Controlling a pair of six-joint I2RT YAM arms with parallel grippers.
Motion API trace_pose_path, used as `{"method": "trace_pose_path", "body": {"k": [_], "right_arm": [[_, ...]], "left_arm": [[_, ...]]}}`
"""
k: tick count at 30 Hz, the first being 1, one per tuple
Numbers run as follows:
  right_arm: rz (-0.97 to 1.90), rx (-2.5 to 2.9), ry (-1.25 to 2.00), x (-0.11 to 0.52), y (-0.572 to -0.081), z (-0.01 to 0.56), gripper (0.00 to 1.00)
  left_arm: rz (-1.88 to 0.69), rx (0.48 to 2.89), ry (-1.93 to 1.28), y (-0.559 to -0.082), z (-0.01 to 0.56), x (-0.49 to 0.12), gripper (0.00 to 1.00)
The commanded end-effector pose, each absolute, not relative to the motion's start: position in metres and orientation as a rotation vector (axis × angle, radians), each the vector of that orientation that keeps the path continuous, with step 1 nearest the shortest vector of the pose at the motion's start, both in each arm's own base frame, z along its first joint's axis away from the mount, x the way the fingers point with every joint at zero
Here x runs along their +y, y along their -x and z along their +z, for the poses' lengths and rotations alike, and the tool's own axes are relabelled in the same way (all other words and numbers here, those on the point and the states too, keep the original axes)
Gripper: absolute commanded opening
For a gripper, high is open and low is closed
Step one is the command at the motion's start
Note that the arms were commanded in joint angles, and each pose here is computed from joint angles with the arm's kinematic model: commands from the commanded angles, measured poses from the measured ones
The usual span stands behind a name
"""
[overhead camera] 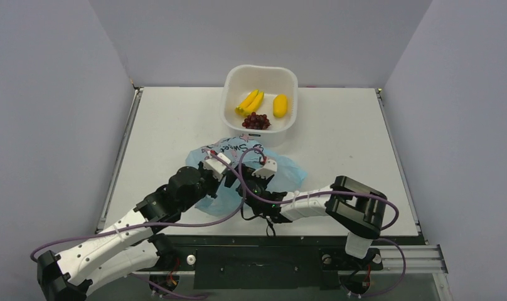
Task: Take the fake fruits out of the plastic bag
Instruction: Take out the fake fruit from the plastic bag.
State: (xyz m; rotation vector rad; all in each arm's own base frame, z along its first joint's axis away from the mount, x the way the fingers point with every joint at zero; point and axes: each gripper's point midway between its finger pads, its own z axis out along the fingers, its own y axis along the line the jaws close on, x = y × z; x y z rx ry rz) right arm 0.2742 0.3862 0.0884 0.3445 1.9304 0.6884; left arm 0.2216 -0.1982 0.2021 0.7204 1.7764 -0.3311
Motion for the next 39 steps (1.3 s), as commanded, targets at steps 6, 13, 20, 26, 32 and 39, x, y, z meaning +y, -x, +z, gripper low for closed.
{"method": "trace_pose_path", "body": {"k": [6,13,20,26,32,39], "right_arm": [[0.7,1.846,-0.364,0.343,-0.257,0.121,0.93],[0.745,1.846,-0.248,0.365,-0.246,0.137,0.93],[0.84,1.845,-0.202,0.394,-0.243,0.145,0.93],[0.906,1.875,-0.148,0.419,-0.24,0.142,0.93],[0.95,1.894,-0.133,0.433,-0.239,0.137,0.92],[0.955,1.921,-0.157,0.434,-0.245,0.128,0.9]], "left_arm": [[-0.494,1.9,-0.671,-0.214,0.216,-0.223,0.01],[-0.573,2.104,-0.437,-0.19,0.223,-0.205,0.37],[-0.61,2.055,-0.088,-0.17,0.269,-0.151,0.44],[-0.462,2.02,0.086,-0.169,0.294,-0.104,0.5],[-0.246,2.076,0.168,-0.196,0.266,-0.098,0.51],[-0.362,2.256,0.301,-0.242,0.219,-0.09,0.45]]}}
